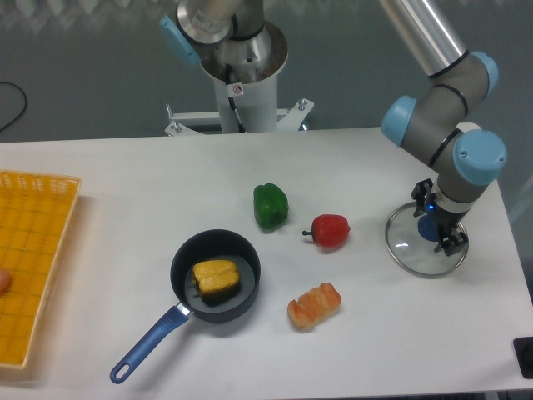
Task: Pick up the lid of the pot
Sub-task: 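Close the gripper on the blue knob of the glass lid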
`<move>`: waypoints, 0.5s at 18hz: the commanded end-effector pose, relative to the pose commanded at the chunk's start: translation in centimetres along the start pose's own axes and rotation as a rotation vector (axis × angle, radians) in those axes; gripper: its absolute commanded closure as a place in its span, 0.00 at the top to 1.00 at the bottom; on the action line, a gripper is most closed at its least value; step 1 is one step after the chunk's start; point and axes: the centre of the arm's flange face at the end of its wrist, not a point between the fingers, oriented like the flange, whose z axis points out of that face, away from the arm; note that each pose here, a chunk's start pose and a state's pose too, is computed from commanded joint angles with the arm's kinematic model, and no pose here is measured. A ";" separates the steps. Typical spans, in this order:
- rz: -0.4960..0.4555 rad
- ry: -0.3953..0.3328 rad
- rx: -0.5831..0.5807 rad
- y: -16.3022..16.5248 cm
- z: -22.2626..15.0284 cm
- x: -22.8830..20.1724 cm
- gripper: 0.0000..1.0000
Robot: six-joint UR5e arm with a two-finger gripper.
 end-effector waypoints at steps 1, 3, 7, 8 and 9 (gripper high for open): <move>0.000 0.000 0.000 0.0 0.0 0.0 0.82; 0.000 0.001 0.001 0.0 0.1 0.0 0.81; 0.000 0.002 -0.001 0.0 0.1 0.0 0.78; 0.000 0.002 -0.001 0.0 0.1 0.0 0.78; 0.000 0.002 -0.001 0.0 0.1 0.0 0.77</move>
